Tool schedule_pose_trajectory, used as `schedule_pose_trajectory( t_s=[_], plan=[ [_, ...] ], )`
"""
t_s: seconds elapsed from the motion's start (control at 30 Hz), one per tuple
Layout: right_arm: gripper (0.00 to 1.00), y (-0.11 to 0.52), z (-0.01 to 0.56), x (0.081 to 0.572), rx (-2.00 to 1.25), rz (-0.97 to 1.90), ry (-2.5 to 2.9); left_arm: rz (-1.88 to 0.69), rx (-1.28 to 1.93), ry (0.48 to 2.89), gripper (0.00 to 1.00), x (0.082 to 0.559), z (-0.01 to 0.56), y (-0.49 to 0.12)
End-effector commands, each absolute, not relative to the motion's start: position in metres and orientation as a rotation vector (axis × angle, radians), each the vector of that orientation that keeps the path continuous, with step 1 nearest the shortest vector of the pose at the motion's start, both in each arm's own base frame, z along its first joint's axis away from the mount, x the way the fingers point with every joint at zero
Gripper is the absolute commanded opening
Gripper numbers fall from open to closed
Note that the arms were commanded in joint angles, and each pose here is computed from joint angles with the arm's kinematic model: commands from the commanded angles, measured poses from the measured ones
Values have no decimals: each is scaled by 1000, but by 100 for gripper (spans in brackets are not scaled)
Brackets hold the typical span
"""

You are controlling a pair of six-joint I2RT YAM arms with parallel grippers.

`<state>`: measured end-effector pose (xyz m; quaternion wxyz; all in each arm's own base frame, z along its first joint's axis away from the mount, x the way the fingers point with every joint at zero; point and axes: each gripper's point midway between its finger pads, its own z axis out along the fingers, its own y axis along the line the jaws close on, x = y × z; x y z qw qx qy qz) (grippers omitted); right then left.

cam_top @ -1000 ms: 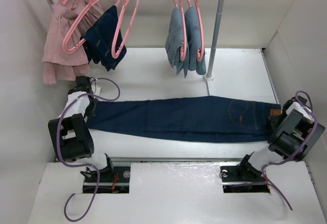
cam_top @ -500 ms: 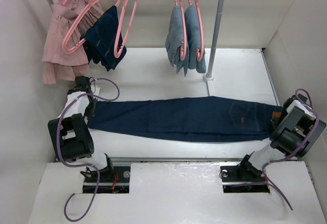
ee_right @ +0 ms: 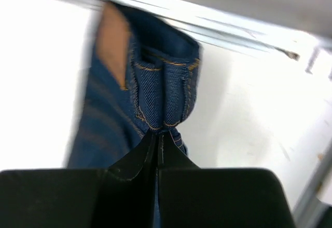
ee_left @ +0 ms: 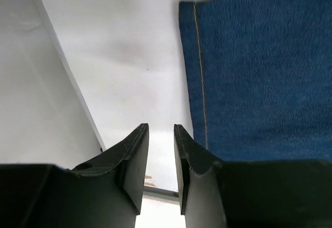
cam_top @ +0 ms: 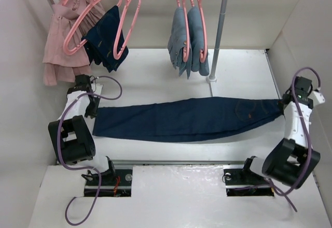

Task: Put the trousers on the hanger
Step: Fold the trousers at the center of the board.

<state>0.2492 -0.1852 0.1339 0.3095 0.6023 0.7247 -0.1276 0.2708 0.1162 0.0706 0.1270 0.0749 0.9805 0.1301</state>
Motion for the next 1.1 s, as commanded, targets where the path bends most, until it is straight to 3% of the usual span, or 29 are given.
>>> schedule_pose_trajectory(
  t_s=[0.0,0.27,0.53,0.9,1.07],
  plan=[
    [0,-183,202,280,1369,-403,1777,304,255,2842,24,277,78,104],
    [0,-125,323,297,1071,-482,1569,278,320,2898,26,259,49,84],
    [0,-66,420,293,776,-359,1466,266,334,2908,26,262,38,76],
    [0,-64,448,260,513,-449,1516,233,418,2906,27,268,38,56],
    [0,-2,432,270,355,-317,1604,188,472,2911,27,271,37,38]
  ],
)
